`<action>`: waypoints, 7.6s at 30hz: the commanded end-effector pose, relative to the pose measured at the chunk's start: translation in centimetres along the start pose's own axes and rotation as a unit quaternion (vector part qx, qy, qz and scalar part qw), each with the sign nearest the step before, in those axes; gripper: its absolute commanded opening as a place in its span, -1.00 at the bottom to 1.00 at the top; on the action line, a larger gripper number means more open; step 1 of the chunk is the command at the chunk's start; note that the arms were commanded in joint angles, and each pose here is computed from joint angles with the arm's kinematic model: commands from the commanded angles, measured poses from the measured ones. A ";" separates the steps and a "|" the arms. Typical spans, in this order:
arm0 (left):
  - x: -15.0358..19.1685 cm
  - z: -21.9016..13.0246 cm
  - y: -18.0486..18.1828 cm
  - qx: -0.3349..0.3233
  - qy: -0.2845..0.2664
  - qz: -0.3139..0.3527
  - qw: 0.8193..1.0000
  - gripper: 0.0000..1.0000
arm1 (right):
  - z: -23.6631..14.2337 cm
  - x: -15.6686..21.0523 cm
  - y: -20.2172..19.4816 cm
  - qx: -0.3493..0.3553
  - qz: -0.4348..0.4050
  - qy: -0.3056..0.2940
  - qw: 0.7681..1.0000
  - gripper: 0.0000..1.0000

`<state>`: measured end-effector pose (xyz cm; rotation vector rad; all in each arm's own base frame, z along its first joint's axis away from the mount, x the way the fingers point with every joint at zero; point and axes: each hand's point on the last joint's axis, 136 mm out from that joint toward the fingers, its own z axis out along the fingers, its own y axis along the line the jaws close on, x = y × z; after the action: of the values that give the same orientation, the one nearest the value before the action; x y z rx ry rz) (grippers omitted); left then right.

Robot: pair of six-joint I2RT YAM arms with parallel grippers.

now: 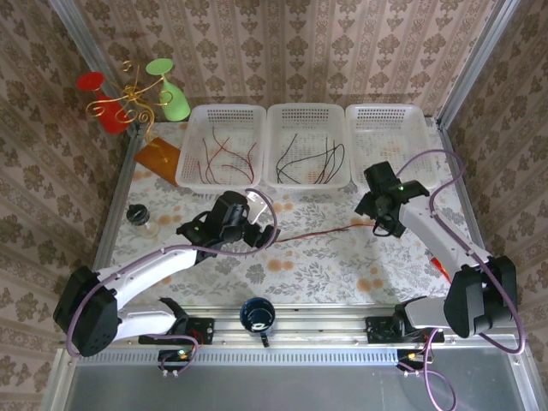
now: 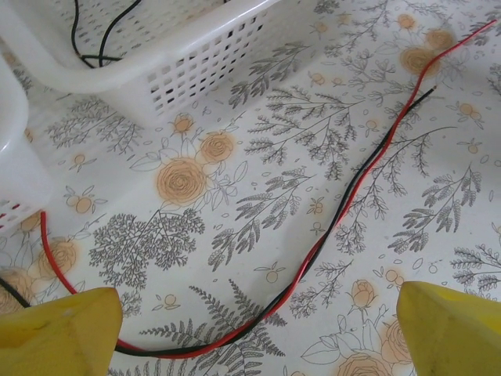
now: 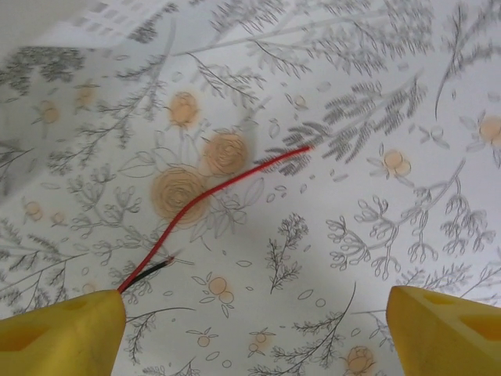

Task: Untangle the cables
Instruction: Untie the cable, then place the cable into the container.

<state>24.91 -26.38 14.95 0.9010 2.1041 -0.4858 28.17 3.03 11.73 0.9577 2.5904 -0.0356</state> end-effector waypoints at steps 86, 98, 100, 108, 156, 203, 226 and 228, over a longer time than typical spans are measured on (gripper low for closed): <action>-11.4 -0.6 -9.1 0.185 -0.055 0.059 0.979 0.74 | -6.2 -2.3 5.9 -0.302 0.166 -0.106 0.933 -1.00; -13.6 4.0 -11.7 0.231 -0.089 0.020 0.969 0.59 | -10.8 -2.9 10.7 -0.439 0.130 -0.091 0.884 -1.00; -14.0 5.3 -11.4 0.231 -0.101 0.003 0.968 0.58 | -11.1 -2.8 11.1 -0.444 0.127 -0.085 0.883 -1.00; -14.0 8.5 -13.4 0.267 -0.093 -0.003 0.959 0.38 | -11.6 -2.7 12.4 -0.469 0.133 -0.062 0.871 -1.00; -19.2 1.0 -9.8 0.217 -0.172 -0.022 0.961 -1.00 | -7.2 0.4 14.2 -0.479 0.090 0.002 0.873 0.60; -10.2 -18.4 10.4 -0.179 -0.185 -0.054 0.965 -1.00 | -14.8 -8.3 -5.0 -0.164 0.116 -0.356 0.912 -1.00; -17.5 -23.9 9.0 -0.094 -0.348 -0.086 0.929 -1.00 | -16.4 -8.6 -6.1 -0.174 0.136 -0.373 0.901 -1.00; -18.8 -24.6 8.8 -0.088 -0.359 -0.081 0.926 -1.00 | -16.2 -8.6 -6.0 -0.175 0.137 -0.371 0.902 -1.00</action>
<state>27.98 -13.21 38.81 0.3532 1.6798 -0.4995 25.11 -4.06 27.89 0.9129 1.7279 0.1041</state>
